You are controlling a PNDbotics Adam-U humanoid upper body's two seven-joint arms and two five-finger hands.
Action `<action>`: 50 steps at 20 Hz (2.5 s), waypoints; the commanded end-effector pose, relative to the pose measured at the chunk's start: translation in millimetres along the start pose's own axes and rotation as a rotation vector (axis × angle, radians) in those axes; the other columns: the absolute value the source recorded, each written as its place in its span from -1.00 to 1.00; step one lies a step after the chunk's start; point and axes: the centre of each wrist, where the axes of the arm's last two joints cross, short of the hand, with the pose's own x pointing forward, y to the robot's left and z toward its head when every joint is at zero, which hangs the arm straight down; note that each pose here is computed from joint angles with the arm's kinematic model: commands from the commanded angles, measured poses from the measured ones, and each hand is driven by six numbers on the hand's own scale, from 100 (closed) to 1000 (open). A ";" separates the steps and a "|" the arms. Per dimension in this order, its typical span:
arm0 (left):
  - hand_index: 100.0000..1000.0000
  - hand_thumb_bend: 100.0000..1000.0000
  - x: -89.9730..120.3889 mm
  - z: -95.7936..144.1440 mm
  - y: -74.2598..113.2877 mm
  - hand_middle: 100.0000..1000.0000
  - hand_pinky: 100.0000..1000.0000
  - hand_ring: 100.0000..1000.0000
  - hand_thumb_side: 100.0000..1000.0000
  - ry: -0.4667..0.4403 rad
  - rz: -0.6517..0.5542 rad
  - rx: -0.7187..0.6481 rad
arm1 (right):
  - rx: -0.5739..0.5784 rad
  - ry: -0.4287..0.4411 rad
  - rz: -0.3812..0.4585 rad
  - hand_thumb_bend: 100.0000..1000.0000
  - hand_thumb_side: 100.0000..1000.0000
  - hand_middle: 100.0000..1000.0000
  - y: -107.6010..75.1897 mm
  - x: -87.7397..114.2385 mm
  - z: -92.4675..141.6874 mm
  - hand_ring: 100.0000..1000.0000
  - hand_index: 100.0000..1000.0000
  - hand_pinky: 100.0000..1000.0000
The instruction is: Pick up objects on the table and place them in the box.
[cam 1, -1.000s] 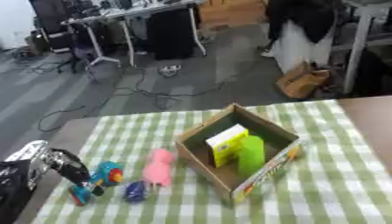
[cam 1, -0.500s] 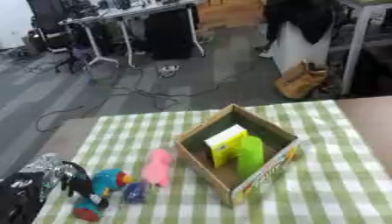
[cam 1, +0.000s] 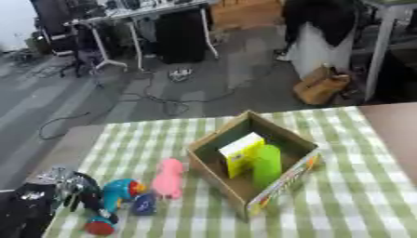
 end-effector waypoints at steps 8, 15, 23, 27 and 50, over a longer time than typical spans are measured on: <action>0.49 0.44 6.3 -14.0 -17.3 -0.06 -0.05 -0.21 0.79 0.027 0.004 -0.081 | -0.004 -0.028 0.008 -1.00 1.00 0.62 -2.5 5.0 -4.9 0.76 0.85 0.62; 0.16 0.14 4.5 -15.7 -20.5 -0.39 -0.43 -0.54 0.84 0.055 0.023 -0.098 | -0.004 -0.026 0.013 -1.00 1.00 0.62 -3.2 4.8 -4.3 0.76 0.85 0.61; -0.15 0.06 5.5 -18.9 -27.1 -0.77 -0.94 -0.92 0.73 0.048 0.029 -0.083 | -0.005 -0.027 0.016 -1.00 1.00 0.62 -4.0 4.8 -4.4 0.76 0.85 0.62; -0.28 -0.10 4.8 -20.0 -30.2 -0.88 -1.00 -1.00 0.67 0.051 0.038 -0.053 | -0.007 -0.028 0.016 -1.00 1.00 0.62 -4.2 4.9 -4.6 0.76 0.85 0.62; -0.42 -0.88 8.4 -35.8 -69.0 -1.00 -1.00 -1.00 0.67 0.069 0.344 0.002 | -0.016 -0.024 0.024 -1.00 1.00 0.62 -6.5 4.2 -3.5 0.76 0.85 0.61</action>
